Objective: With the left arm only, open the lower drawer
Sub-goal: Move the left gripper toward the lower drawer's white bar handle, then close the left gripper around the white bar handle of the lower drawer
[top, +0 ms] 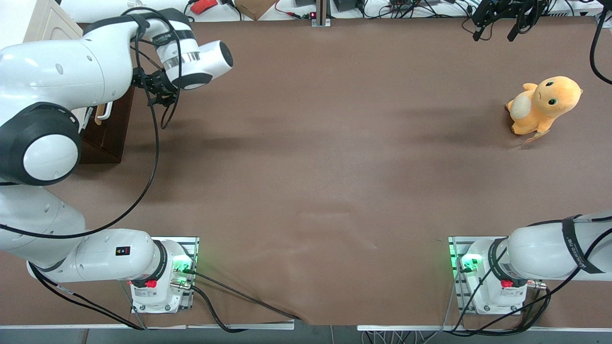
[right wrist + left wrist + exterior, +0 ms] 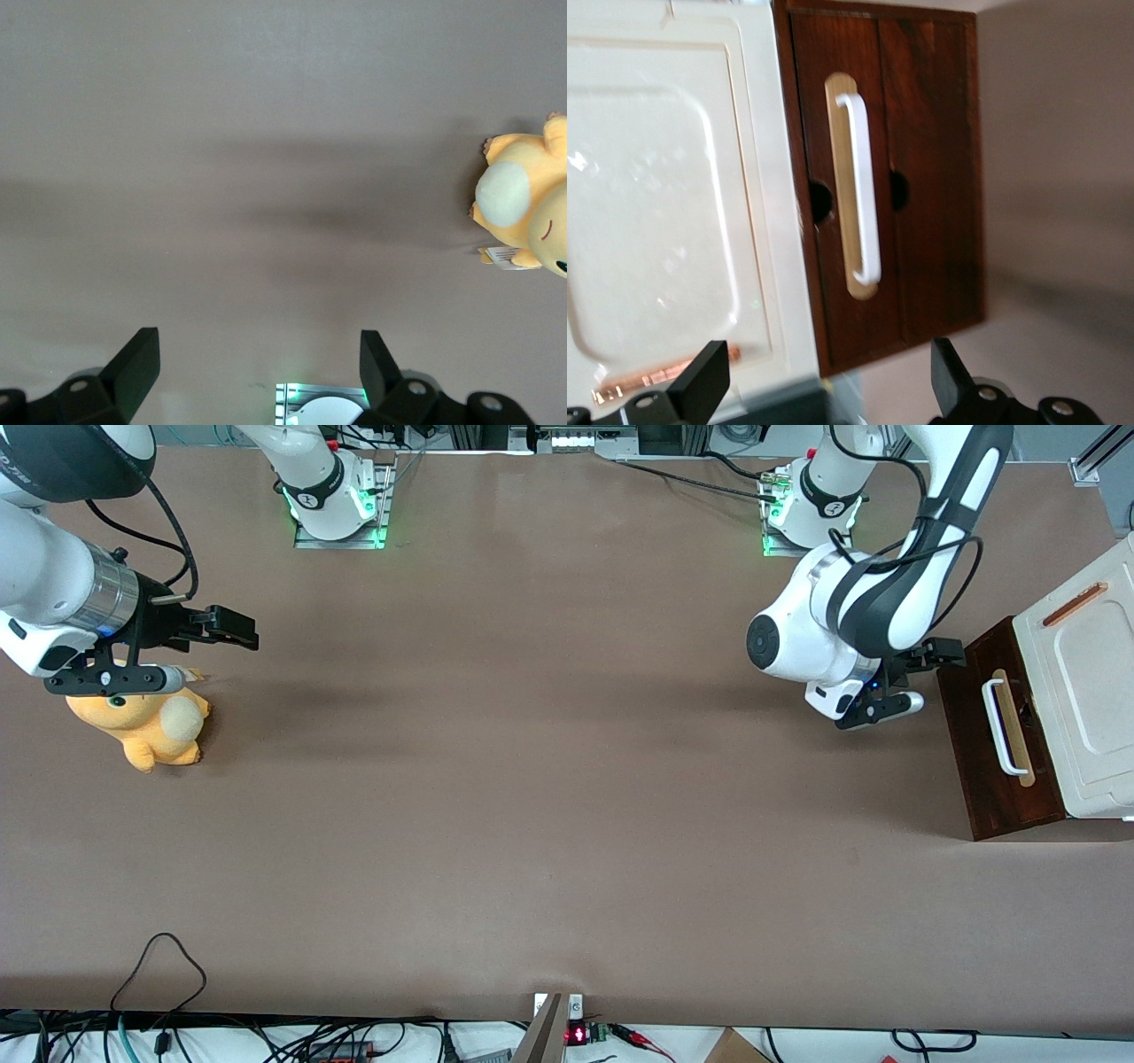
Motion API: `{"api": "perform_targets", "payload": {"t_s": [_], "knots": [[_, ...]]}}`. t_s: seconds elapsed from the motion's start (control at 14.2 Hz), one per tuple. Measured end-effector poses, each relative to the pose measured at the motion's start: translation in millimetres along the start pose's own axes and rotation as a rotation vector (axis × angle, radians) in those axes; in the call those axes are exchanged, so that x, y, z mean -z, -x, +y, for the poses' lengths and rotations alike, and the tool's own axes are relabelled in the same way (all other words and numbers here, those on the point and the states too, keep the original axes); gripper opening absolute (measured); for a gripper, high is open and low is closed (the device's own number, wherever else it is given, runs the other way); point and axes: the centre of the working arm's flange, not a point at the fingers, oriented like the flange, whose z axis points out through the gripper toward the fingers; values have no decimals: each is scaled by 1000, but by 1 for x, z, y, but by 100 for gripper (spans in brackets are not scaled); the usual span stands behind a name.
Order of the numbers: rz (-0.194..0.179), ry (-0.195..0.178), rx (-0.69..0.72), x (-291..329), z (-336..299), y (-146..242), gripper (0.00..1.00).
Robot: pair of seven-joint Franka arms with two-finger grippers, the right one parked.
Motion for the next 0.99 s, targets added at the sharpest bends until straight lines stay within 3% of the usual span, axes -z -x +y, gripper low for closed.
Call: {"api": "perform_targets", "payload": {"t_s": [0.21, 0.42, 0.71, 0.99], "knots": [[22, -101, -90, -44, 36, -10, 100], [26, -172, -131, -87, 64, -19, 96], [35, -228, -111, -129, 69, -30, 95], [23, -234, -86, -139, 65, -34, 92]]}}
